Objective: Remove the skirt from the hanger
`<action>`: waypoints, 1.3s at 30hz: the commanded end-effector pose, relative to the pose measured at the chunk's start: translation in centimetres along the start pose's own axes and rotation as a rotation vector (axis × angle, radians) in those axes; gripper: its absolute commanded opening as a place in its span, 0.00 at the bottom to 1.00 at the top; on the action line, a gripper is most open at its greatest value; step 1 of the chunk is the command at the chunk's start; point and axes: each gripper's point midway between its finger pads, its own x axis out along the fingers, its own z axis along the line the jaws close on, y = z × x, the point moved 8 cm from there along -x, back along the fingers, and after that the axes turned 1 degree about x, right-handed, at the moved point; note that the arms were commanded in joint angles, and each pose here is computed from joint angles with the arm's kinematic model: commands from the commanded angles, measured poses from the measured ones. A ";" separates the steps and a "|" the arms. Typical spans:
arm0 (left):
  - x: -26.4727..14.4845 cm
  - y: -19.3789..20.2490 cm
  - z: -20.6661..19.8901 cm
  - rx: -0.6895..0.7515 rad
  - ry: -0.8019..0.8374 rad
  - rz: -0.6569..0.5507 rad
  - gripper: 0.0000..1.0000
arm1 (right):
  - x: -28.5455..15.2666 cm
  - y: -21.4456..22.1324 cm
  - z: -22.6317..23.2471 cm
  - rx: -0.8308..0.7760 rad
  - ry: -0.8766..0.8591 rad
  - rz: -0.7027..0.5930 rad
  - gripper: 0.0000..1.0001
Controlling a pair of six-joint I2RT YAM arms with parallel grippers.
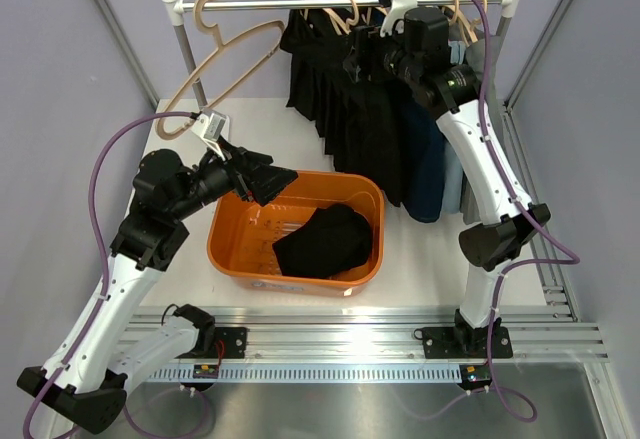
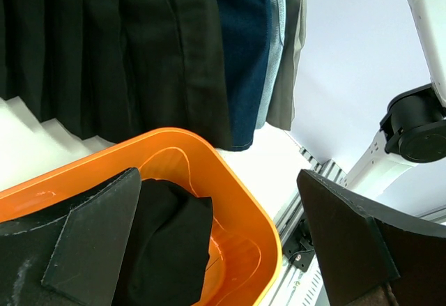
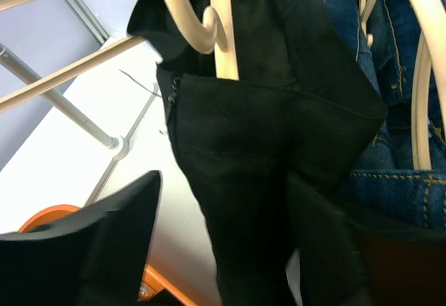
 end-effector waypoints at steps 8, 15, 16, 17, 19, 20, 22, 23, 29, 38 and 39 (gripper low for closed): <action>0.3 -0.7 -0.2 0.029 0.011 -0.039 0.99 | 1.0 0.2 -0.9 -0.142 0.028 -0.054 0.87; 0.2 -0.7 -0.2 0.030 0.005 -0.041 0.99 | 2.2 1.7 -2.0 -0.177 0.006 -0.011 0.79; 0.1 -0.6 -0.2 0.030 0.007 -0.040 0.99 | 2.3 1.8 -2.2 -0.177 0.005 -0.008 0.77; 0.1 -0.7 -0.2 0.029 0.006 -0.042 0.99 | 2.4 1.9 -2.2 -0.180 0.003 -0.006 0.74; 0.2 -0.6 -0.2 0.026 0.006 -0.039 0.99 | 2.6 2.1 -2.6 -0.180 0.007 0.000 0.66; 0.2 -0.7 -0.2 0.025 0.005 -0.041 0.99 | 2.6 2.1 -2.7 -0.179 -0.006 0.000 0.62; 0.2 -0.7 -0.2 0.024 0.006 -0.042 0.99 | 2.7 2.3 -2.8 -0.178 -0.017 0.002 0.43; 0.2 -0.7 -0.2 0.024 0.005 -0.041 0.99 | 2.6 2.3 -2.7 -0.179 -0.033 0.001 0.37; 0.2 -0.8 -0.3 0.024 0.011 -0.042 0.99 | 2.2 2.0 -2.4 -0.167 -0.091 -0.007 0.00; 0.2 -1.1 -0.5 0.022 0.018 -0.055 0.99 | -1.5 -2.9 -1.8 -0.107 -0.242 -0.145 0.00; 0.2 -1.1 -0.5 0.021 0.020 -0.055 0.99 | -2.3 -3.8 -1.8 -0.118 -0.250 -0.178 0.00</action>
